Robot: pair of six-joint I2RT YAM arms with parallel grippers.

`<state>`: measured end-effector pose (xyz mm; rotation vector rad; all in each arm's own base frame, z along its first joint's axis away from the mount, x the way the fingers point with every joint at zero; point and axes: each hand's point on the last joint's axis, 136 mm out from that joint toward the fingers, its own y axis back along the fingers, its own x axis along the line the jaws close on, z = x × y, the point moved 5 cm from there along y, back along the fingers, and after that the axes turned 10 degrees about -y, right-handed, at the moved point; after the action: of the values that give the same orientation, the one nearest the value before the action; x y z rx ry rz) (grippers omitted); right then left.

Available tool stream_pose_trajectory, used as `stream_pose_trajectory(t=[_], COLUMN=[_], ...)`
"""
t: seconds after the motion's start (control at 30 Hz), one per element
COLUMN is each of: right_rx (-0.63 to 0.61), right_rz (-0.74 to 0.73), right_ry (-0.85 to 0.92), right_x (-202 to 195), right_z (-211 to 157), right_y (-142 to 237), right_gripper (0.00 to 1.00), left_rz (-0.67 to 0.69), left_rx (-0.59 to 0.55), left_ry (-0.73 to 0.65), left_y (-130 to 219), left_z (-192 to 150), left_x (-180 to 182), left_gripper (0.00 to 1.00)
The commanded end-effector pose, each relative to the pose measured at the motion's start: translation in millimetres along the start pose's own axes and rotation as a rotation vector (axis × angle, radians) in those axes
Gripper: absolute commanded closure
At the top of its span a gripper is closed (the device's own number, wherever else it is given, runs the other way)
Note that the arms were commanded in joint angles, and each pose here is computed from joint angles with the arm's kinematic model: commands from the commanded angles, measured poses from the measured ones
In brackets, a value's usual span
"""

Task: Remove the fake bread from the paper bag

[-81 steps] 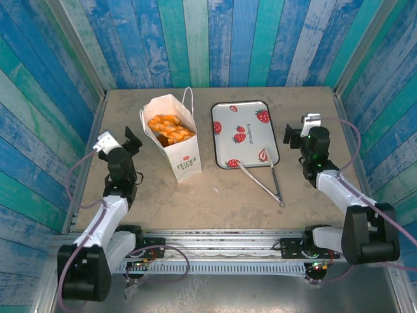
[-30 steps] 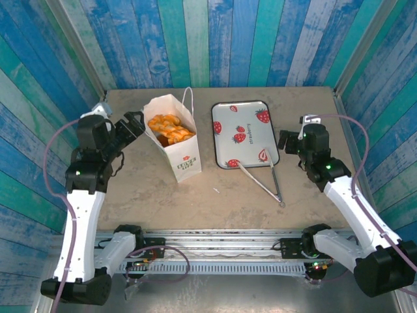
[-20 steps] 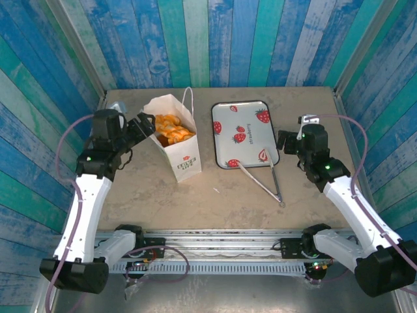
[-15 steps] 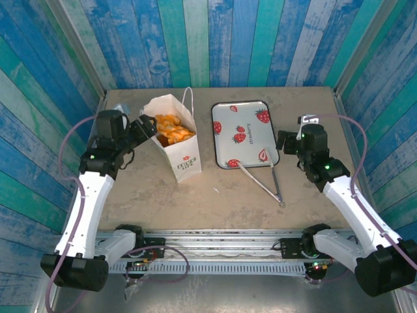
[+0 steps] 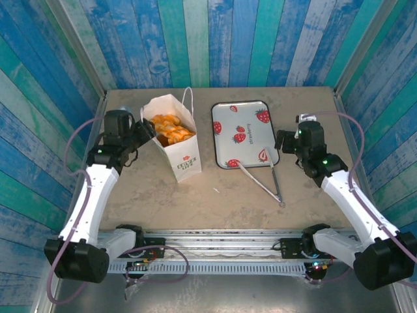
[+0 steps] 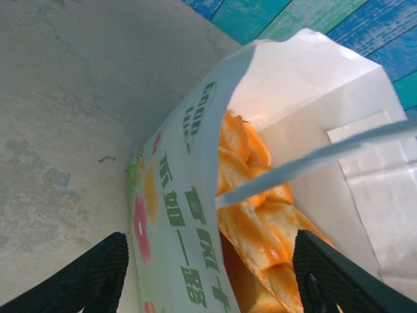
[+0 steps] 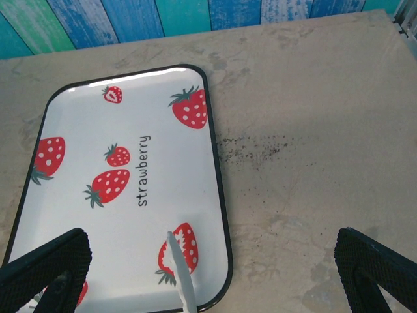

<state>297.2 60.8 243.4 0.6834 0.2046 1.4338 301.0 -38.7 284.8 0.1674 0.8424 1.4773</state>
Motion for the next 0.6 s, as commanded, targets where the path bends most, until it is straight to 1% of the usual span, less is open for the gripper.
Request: stream_pose_trajectory(t=[0.0,0.1,0.27,0.53,0.57], right_rx=[0.012,0.018,0.021,0.022,0.023], right_rz=[-0.006,-0.007,-0.006,-0.005,-0.006], right_ry=[-0.008,-0.006,-0.001,0.002,0.003], right_x=[2,3,4,4,4], right_z=[2,2,2,2,2], right_y=[2,0,0,-1,-2], right_gripper=[0.0,0.0,0.0,0.0,0.0], left_rz=[0.026,0.034,0.043,0.032,0.034], left_rx=[-0.013,-0.008,-0.001,-0.001,-0.004], left_ry=[-0.007,-0.007,-0.002,0.002,0.0], left_y=[-7,-12,-19,-28,-28], left_z=[5,5,6,10,11], left_x=[1,2,3,0,0], left_gripper=[0.35,0.37,0.46,0.66,0.7])
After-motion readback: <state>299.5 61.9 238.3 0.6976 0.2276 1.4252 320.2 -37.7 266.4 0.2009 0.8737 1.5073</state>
